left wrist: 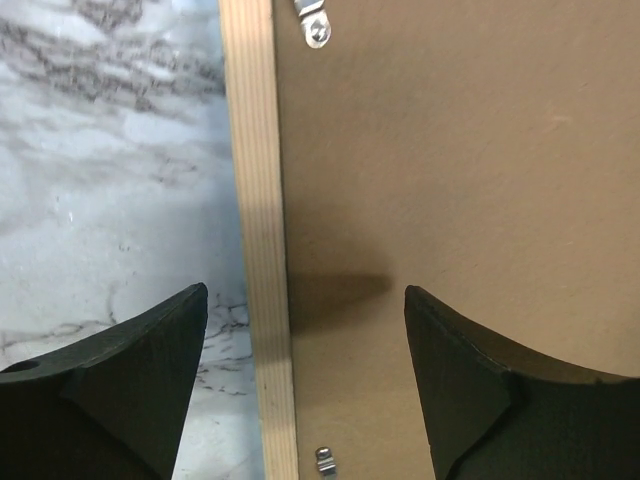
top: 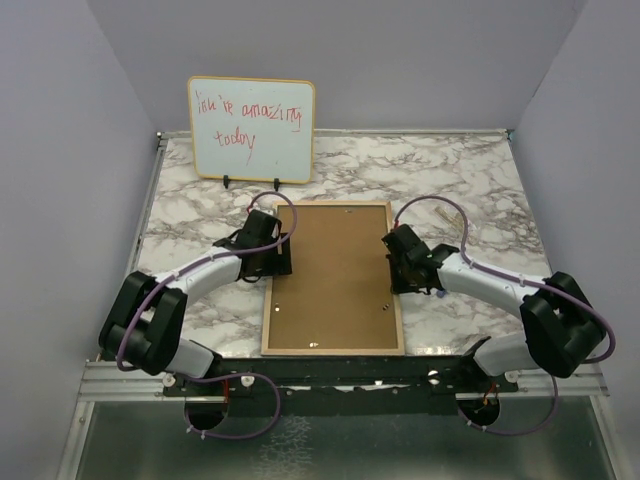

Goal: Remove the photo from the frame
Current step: Turn over the photo frame at the center of the board.

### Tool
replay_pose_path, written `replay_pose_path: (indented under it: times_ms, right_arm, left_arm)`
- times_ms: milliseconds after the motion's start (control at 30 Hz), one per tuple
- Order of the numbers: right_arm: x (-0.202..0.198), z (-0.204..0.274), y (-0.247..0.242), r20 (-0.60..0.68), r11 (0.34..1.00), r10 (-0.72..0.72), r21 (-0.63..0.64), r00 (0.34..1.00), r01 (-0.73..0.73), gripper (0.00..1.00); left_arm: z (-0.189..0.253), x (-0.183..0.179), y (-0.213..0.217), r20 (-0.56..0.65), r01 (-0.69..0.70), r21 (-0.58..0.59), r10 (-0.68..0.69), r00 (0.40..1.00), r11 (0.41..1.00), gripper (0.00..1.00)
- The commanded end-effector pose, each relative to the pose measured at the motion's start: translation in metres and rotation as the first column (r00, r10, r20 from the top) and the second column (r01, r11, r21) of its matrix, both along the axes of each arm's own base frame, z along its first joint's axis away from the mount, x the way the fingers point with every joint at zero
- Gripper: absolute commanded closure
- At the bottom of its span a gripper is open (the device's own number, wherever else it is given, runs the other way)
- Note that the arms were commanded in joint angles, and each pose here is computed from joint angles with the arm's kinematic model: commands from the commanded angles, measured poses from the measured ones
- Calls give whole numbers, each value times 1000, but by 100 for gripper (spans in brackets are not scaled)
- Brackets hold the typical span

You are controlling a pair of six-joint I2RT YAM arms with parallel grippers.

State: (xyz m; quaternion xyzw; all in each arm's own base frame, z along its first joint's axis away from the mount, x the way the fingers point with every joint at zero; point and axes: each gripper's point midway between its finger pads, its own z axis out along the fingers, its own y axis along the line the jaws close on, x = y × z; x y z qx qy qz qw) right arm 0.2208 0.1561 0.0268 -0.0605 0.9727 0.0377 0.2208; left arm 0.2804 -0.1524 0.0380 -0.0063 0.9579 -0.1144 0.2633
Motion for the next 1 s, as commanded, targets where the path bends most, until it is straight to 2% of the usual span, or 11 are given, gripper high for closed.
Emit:
replay_pose_path:
  times_ms: [0,67,167,300,400,500,667,767,833,900,967]
  right_arm:
    - [18,11,9,41,997,75,-29,996,-74,100]
    - [23,9,8,42,995,86,-53,995,-84,99]
    - [30,10,10,45,991,110,-75,993,-107,99]
    - [35,14,11,45,988,124,-103,991,-119,100]
    - [34,14,11,29,987,123,-104,992,-120,99]
    - [32,15,8,20,990,97,-110,995,-94,98]
    - [32,20,7,7,986,111,-128,994,-109,68]
    - [33,23,6,-1,980,134,-148,991,-133,64]
    - [33,25,-1,-19,973,128,-191,992,-129,48]
    - [36,37,-5,0,972,111,-208,994,-109,46]
    - [37,55,4,48,983,123,-144,991,-115,44]
  left_arm:
    - [2,-3,7,47,-69,-16,70,996,997,21]
    - [-2,-6,8,36,-70,-13,70,997,997,25]
    - [-4,-6,8,39,-72,-15,73,997,997,37]
    - [2,0,12,67,-85,-6,85,994,996,37]
    - [-4,-2,16,44,-81,20,80,996,997,40]
    - [-15,-9,17,7,-89,25,89,996,996,53]
    - [-22,-11,23,-3,-104,49,105,994,993,64]
    - [-22,-11,21,-6,-100,40,101,995,994,73]
    - [-23,-11,19,-8,-95,33,95,995,995,78]
    - [-21,-11,18,-3,-90,27,90,996,996,82]
    - [-22,-12,16,-5,-84,14,84,996,996,89]
